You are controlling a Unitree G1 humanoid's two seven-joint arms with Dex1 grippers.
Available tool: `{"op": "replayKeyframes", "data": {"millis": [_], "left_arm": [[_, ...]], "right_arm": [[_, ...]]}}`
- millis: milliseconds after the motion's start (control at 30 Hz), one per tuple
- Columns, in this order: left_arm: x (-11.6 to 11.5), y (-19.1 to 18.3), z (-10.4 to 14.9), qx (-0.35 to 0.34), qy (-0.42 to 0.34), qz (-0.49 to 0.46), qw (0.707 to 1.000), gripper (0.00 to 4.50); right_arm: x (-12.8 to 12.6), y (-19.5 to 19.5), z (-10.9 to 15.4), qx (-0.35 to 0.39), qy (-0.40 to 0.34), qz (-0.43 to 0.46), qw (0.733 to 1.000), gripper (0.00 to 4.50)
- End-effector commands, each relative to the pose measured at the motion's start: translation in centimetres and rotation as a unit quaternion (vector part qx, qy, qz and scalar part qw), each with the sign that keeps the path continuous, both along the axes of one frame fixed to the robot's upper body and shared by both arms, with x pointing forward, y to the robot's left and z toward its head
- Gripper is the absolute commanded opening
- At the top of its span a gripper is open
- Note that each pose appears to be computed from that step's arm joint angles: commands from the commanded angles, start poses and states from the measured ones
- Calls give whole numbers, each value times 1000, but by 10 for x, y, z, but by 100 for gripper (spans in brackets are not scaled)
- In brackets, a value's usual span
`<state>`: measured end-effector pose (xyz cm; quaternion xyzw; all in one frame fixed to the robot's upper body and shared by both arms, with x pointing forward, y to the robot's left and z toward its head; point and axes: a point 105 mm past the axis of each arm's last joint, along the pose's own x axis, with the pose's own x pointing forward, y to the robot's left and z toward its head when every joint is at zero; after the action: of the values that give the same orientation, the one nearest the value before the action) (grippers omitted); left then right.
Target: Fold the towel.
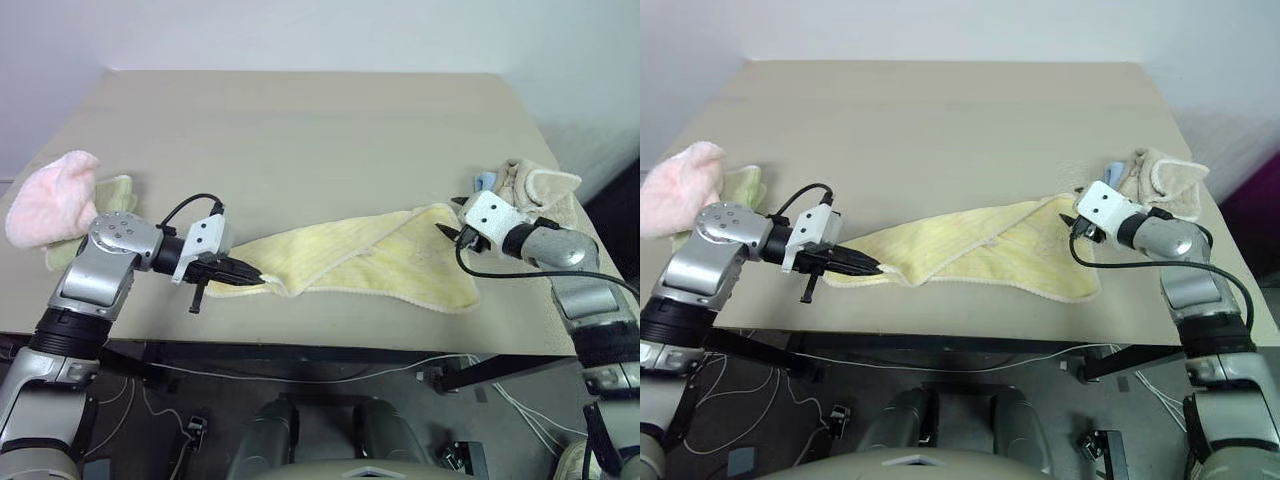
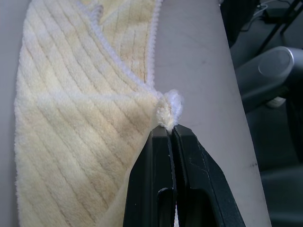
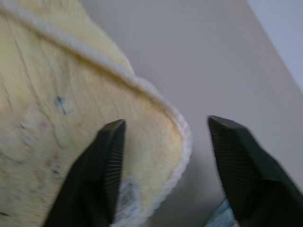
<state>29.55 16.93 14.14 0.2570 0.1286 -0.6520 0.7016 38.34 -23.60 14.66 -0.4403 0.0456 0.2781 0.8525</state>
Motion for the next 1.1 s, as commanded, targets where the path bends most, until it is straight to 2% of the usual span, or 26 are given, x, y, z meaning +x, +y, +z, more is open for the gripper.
{"op": "replayKeyframes", "data": {"millis": [33,200,400,567,700,900,1100], "left_arm": [[-5,15,2,11,-10,18,1000,0],[-23,41,-23,65,24,24,997,0],[-25,45,-28,59,26,36,997,0],[-24,44,-30,59,21,39,997,0],[-24,45,-31,60,17,41,997,0],[-17,49,-27,45,4,62,997,0],[15,57,9,-45,-51,144,987,0]], "right_arm": [[9,-6,5,-37,-2,20,999,315],[22,-5,10,-27,9,30,999,315],[36,1,10,-5,33,27,999,315],[40,4,6,-38,39,32,998,315],[40,6,7,-41,40,42,997,223],[35,2,11,-58,30,55,996,12],[35,-7,36,-45,-8,46,998,1]]}}
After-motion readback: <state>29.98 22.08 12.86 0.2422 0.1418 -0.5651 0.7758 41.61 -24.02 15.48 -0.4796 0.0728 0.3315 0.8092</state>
